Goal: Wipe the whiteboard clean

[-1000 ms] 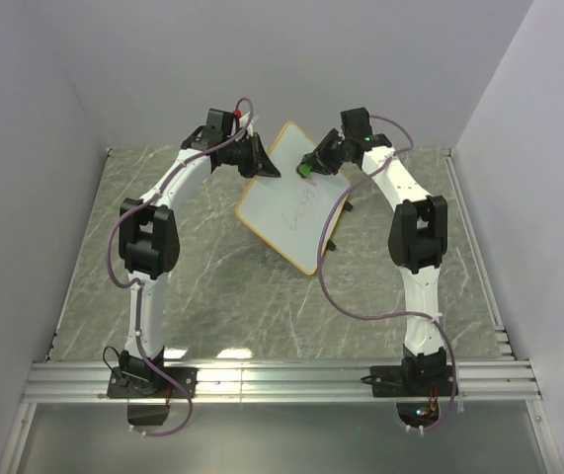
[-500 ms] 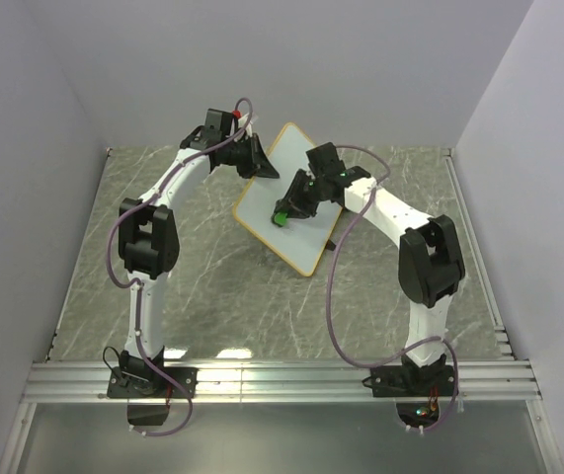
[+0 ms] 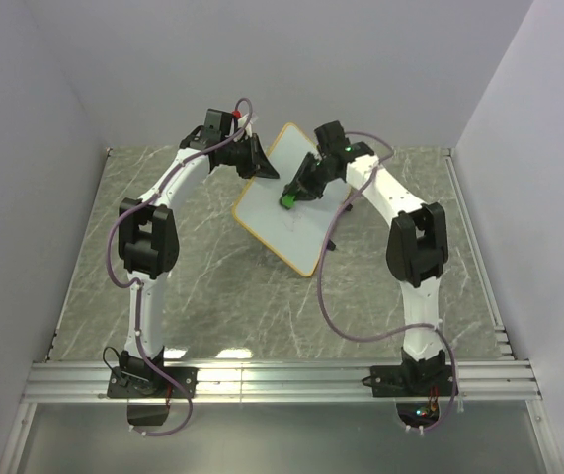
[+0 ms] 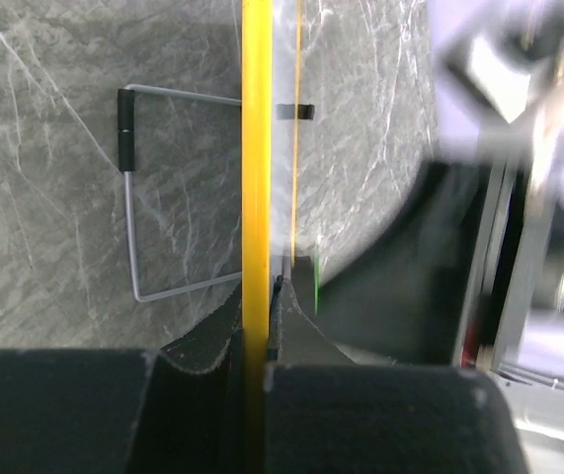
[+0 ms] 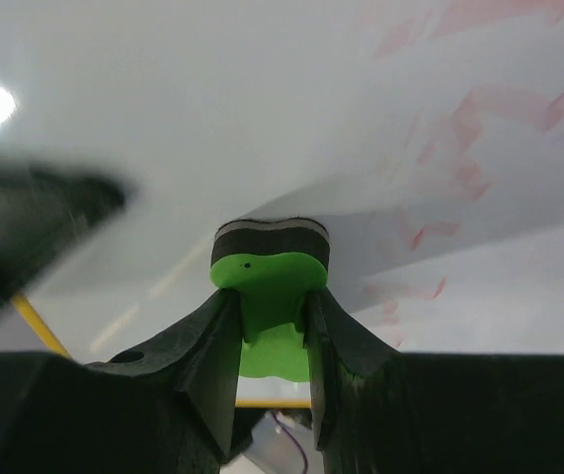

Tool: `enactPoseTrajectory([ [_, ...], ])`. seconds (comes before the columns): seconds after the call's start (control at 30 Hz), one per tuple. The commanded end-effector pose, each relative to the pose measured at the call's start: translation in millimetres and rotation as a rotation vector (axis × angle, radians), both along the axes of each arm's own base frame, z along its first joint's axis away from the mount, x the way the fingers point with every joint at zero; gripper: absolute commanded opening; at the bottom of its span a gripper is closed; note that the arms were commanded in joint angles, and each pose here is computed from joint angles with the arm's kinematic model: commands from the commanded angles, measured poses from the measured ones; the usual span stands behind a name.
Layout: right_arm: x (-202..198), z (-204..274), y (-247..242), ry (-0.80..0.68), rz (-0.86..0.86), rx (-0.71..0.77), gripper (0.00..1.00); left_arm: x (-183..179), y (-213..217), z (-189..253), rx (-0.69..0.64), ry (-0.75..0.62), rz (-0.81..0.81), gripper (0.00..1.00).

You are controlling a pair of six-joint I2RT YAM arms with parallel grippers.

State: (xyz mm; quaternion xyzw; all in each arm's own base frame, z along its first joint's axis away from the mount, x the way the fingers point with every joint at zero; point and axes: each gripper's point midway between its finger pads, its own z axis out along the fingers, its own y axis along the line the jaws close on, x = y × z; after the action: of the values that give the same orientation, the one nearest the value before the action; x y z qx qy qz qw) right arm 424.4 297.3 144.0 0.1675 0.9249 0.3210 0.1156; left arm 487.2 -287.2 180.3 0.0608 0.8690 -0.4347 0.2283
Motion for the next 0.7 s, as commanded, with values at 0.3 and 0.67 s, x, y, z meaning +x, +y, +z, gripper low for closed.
enactPoseTrajectory([
  [0.3, 91, -74, -71, 0.074, -0.219, -0.125, 0.00, -28, 0, -32, 0.217, 0.008, -0.046, 0.00],
  [0.67, 4, -12, 25, 0.036, -0.011, 0.049, 0.00, -29, 0, -42, 0.222, 0.026, -0.036, 0.00],
])
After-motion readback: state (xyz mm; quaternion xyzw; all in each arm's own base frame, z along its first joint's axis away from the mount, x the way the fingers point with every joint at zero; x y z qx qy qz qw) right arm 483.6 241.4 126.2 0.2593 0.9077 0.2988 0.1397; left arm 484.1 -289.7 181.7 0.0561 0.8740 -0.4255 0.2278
